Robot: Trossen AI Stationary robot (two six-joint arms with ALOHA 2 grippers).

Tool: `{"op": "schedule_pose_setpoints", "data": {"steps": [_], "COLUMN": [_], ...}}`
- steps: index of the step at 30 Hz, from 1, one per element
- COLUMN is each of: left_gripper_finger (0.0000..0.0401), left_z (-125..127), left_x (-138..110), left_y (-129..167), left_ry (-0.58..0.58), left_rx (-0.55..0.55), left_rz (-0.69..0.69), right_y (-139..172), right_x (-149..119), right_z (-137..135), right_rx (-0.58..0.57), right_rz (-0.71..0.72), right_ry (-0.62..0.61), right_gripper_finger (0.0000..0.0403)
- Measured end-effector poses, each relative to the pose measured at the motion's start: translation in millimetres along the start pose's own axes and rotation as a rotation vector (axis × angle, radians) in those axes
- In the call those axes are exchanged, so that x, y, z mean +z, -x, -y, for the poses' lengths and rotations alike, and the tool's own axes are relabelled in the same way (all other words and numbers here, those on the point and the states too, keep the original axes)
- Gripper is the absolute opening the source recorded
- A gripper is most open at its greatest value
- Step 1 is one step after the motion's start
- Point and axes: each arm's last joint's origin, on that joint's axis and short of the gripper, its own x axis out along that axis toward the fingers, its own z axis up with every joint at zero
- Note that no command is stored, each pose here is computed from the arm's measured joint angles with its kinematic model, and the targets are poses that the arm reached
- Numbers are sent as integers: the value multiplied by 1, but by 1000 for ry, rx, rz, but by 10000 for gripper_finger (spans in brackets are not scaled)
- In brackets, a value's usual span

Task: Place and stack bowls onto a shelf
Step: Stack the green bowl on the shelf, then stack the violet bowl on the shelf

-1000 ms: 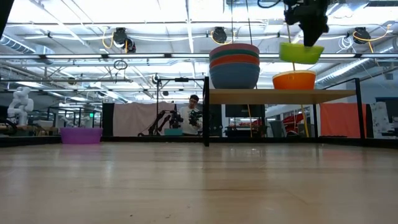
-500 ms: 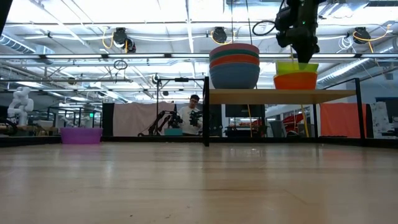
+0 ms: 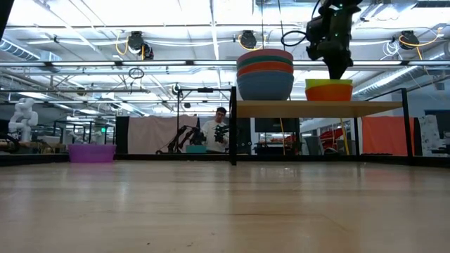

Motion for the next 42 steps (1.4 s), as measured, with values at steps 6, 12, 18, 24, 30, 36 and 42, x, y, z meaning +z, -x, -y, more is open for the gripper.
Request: {"op": "schedule_pose_setpoints", "data": {"steps": [6, 12, 18, 24, 30, 36, 42], "left_gripper_finger": [124, 124, 124, 124, 124, 124, 124], "left_z": [1, -1, -8, -30, -53, -77, -108], "left_x": [-7, -14, -25, -45, -60, -72, -94], "left_y": [0, 1, 3, 13, 16, -2, -18], "left_ry": [-40, -66, -48, 136, 331, 490, 528], "left_rx": [-8, 66, 255, 356, 429, 491, 612], "left_rz": [-64, -138, -231, -374, -470, -529, -613], "right_y": [-4, 5, 29, 69, 106, 127, 140], "right_x": [2, 0, -8, -27, -49, -69, -85], "right_z": [1, -9, -28, -52, -71, -78, -82], "right_rx": [-25, -33, -63, -112, -153, -169, -161], "right_rz": [59, 98, 215, 434, 678, 796, 869], "right_ry": [48, 112, 175, 253, 300, 315, 280], "right_gripper_finger": [54, 89, 92, 90, 91, 91, 91]}}
